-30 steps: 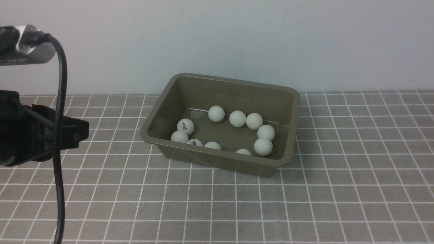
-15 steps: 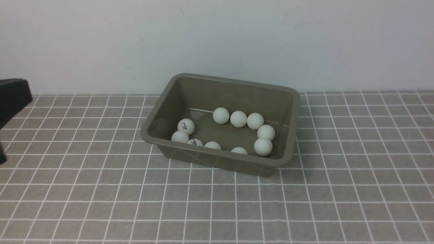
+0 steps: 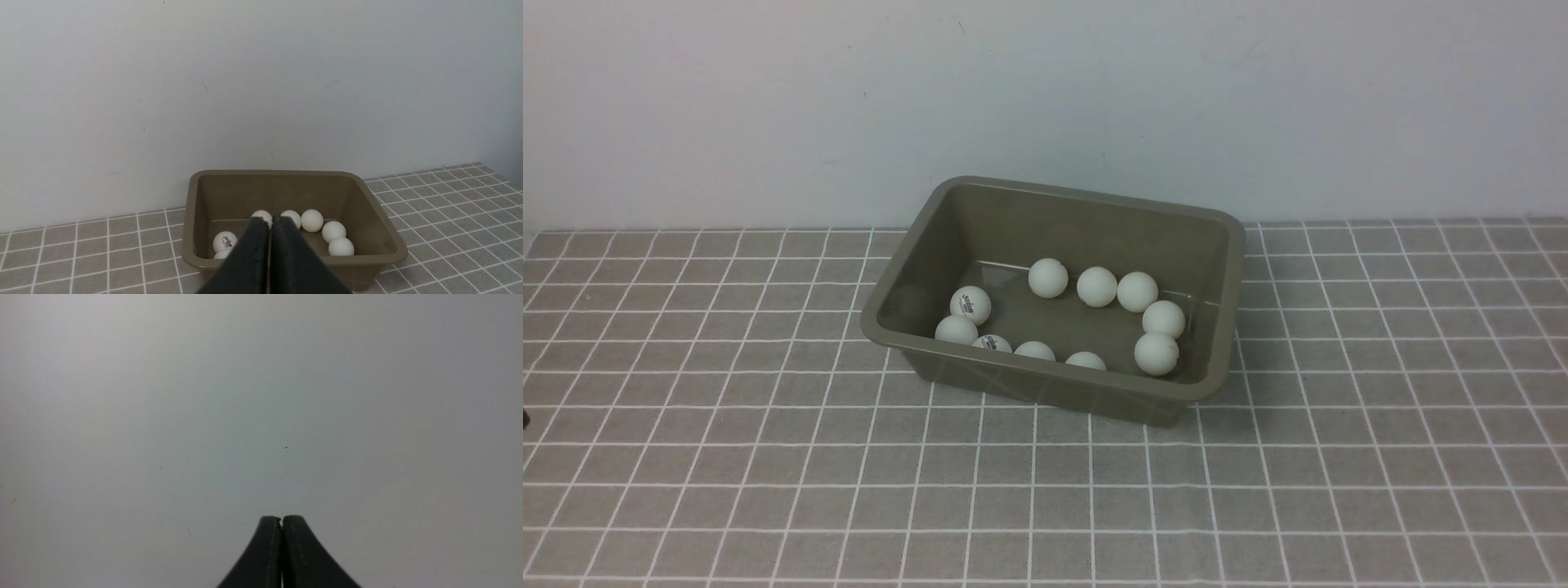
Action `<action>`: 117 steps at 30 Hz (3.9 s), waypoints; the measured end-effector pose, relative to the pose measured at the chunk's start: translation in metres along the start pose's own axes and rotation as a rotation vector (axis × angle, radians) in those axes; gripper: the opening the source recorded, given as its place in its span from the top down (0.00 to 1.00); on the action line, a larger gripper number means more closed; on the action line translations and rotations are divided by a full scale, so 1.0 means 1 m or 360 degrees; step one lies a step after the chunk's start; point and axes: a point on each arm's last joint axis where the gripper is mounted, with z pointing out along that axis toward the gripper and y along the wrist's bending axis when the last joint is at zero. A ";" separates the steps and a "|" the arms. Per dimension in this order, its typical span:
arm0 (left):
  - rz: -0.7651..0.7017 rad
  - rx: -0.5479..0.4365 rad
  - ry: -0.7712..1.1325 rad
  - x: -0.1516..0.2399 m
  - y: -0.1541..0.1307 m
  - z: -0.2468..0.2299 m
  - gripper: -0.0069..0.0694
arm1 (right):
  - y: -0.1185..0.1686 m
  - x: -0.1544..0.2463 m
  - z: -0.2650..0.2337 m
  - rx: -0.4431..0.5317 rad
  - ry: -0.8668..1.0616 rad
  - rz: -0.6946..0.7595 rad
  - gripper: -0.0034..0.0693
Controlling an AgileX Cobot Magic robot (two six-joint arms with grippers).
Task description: Put the table tennis balls into the box on the grey coffee tablecloth.
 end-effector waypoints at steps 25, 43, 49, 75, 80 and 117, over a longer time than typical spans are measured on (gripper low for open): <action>0.0209 -0.0459 0.0124 0.132 0.050 0.018 0.92 | 0.000 0.001 0.000 0.0001 0.0020 0.0000 0.97; 0.0183 -0.0468 0.0390 0.168 0.054 0.016 0.92 | 0.000 0.001 0.000 0.0001 0.0022 0.0017 0.97; 0.0183 -0.0468 0.0391 0.168 0.054 0.016 0.92 | 0.000 0.001 0.000 0.0001 0.0022 0.0017 0.97; 0.0183 -0.0468 0.0391 0.168 0.054 0.016 0.92 | -0.024 0.152 -0.004 0.0399 0.0829 -0.0217 0.97; 0.0182 -0.0467 0.0393 0.169 0.054 0.016 0.92 | -0.027 0.170 -0.009 0.0431 0.0917 -0.0217 0.97; 0.0182 -0.0467 0.0393 0.169 0.054 0.016 0.92 | -0.027 0.170 -0.009 0.0433 0.0907 -0.0219 0.97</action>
